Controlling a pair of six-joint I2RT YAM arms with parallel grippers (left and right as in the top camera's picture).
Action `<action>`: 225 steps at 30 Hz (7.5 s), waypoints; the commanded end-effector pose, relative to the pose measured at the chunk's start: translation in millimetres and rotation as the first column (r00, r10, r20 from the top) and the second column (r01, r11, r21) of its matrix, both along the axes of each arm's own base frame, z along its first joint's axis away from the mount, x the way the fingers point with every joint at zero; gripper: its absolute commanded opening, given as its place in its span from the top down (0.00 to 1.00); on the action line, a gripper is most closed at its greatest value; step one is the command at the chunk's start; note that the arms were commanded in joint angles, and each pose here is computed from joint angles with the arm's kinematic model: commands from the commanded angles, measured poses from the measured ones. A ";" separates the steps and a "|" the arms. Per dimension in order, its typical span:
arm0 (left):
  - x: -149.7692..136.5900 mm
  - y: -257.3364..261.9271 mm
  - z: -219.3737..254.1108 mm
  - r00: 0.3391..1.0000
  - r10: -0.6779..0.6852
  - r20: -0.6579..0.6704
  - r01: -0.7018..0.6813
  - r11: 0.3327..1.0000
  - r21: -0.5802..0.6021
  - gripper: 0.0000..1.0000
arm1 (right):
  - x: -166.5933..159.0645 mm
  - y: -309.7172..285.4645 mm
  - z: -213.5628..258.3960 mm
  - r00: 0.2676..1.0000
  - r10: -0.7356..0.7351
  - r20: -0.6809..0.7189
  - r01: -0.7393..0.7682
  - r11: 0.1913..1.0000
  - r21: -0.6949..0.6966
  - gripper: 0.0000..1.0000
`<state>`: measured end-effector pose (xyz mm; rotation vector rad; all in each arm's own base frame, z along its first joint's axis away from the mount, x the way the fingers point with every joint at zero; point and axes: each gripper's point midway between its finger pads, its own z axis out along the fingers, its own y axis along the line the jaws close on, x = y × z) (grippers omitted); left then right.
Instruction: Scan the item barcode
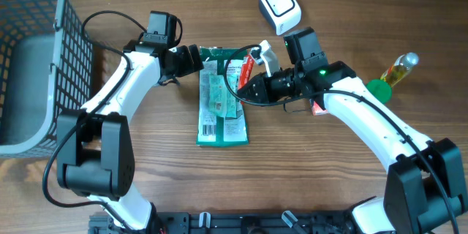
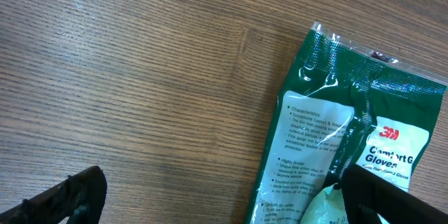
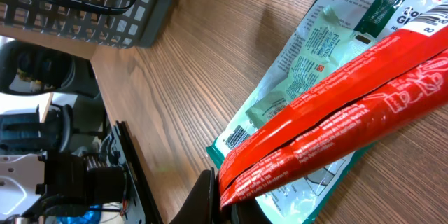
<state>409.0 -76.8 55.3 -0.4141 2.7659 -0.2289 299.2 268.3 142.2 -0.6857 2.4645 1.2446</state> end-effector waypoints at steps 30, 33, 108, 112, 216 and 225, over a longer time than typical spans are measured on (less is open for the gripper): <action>1.7 2.5 -1.9 1.000 -0.008 0.003 0.008 1.000 0.021 0.00 | 47.1 -63.5 67.1 0.967 -0.013 0.256 0.108 0.926 -0.361 0.96; 1.8 2.6 -1.9 1.000 -0.008 0.003 0.008 1.000 0.021 0.00 | 71.0 -99.3 130.8 0.892 0.001 0.452 0.253 0.827 -0.502 0.96; 1.8 2.6 -1.9 1.000 -0.008 0.003 0.008 1.000 0.021 0.00 | 56.2 -192.1 55.2 0.946 -0.277 0.167 0.301 0.565 -0.768 0.96; 1.8 2.6 -1.9 1.000 -0.008 0.003 0.008 1.000 0.021 0.00 | 32.0 -224.7 -1.4 0.939 -0.342 0.042 0.221 0.505 -0.834 0.96; -91.9 -90.7 -24.2 0.929 -0.260 -0.262 0.194 0.948 -0.252 0.59 | 32.7 -79.4 -68.6 0.779 -0.626 -0.025 0.517 0.664 -0.539 0.00; -100.0 -90.7 -55.6 0.929 -0.217 -0.300 0.162 0.967 -0.197 0.61 | 32.7 -79.4 -68.6 0.779 -0.626 -0.025 0.517 0.665 -0.539 0.00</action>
